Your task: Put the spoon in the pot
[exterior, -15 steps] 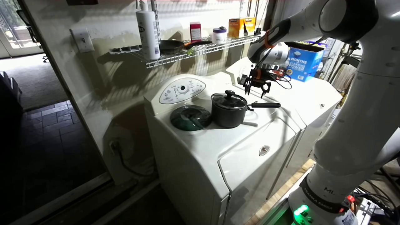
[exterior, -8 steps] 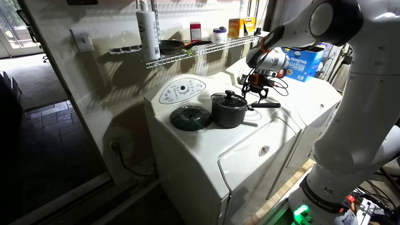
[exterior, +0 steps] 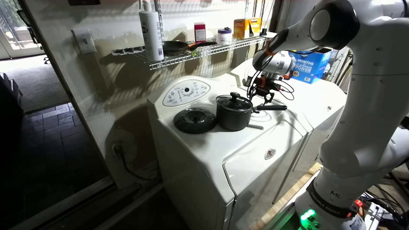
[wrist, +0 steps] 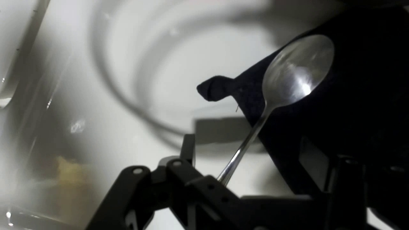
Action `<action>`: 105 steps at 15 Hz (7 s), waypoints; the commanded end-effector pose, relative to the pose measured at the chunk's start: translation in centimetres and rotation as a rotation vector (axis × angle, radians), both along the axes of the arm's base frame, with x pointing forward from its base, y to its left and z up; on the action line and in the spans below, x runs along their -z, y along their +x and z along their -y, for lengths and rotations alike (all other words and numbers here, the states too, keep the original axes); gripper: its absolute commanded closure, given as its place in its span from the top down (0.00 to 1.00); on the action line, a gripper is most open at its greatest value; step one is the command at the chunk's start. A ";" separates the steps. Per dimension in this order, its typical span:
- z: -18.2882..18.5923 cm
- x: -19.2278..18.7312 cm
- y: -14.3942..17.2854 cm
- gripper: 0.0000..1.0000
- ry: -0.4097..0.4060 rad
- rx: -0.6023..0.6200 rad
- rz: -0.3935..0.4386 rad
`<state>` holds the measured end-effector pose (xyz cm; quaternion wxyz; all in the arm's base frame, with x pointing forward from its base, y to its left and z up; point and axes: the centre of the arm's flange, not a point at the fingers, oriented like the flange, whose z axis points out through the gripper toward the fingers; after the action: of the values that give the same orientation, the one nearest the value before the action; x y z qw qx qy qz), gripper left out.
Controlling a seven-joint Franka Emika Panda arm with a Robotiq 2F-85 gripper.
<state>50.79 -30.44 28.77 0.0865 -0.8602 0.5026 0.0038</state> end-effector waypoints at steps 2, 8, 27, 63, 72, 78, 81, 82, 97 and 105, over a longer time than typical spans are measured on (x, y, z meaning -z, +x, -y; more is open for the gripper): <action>1.1 0.4 1.8 0.65 0.029 -0.008 0.011; 1.4 0.7 2.4 0.79 0.032 -0.002 -0.010; 3.0 1.3 2.6 0.42 0.072 0.038 -0.075; 1.3 -4.9 2.0 0.02 0.054 0.078 -0.011; -3.7 -9.6 0.1 0.02 -0.208 -0.003 0.329; -8.8 -9.8 -2.1 0.02 -0.387 -0.046 0.466; -11.1 -10.4 -3.2 0.02 -0.485 -0.065 0.527; -11.7 -10.4 -3.5 0.02 -0.512 -0.069 0.546; -13.5 -12.1 -6.9 0.02 -0.645 -0.069 0.660; -18.7 -15.0 -9.0 0.02 -0.705 -0.053 0.797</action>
<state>42.84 -16.81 38.87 -0.0181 -0.8020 0.3834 -0.4576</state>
